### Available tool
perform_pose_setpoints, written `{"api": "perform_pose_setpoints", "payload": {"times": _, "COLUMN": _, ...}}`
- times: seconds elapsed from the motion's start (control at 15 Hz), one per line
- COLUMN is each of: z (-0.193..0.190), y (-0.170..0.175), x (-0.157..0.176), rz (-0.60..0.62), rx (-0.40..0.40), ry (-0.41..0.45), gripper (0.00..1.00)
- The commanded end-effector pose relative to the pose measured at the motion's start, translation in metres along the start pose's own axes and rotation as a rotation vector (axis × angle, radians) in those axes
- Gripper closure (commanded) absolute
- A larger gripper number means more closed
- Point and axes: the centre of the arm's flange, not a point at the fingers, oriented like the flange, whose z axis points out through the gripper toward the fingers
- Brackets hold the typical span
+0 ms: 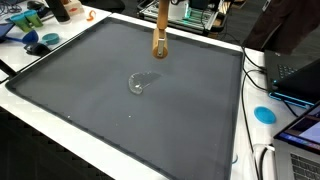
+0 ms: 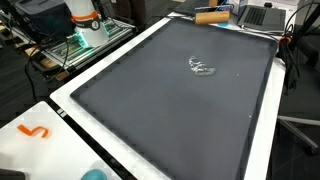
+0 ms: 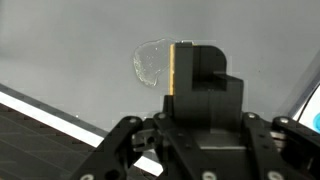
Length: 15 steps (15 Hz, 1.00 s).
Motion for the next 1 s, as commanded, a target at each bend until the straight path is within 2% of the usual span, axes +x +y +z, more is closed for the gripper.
{"api": "perform_pose_setpoints", "payload": {"times": 0.0, "z": -0.009, "y": 0.003, "x": -0.006, "rz": -0.006, "rx": -0.010, "ry": -0.014, "gripper": 0.76}}
{"api": "perform_pose_setpoints", "payload": {"times": 0.13, "z": -0.004, "y": 0.010, "x": -0.012, "rz": -0.034, "rx": -0.034, "ry": -0.042, "gripper": 0.76}}
{"api": "perform_pose_setpoints", "payload": {"times": 0.33, "z": -0.001, "y": 0.019, "x": -0.016, "rz": -0.074, "rx": 0.025, "ry": -0.052, "gripper": 0.76}}
{"api": "perform_pose_setpoints", "payload": {"times": 0.4, "z": 0.004, "y": 0.011, "x": -0.006, "rz": -0.047, "rx": 0.003, "ry": -0.041, "gripper": 0.51}}
{"api": "perform_pose_setpoints", "payload": {"times": 0.93, "z": 0.005, "y": 0.016, "x": -0.007, "rz": -0.066, "rx": 0.012, "ry": -0.045, "gripper": 0.51}}
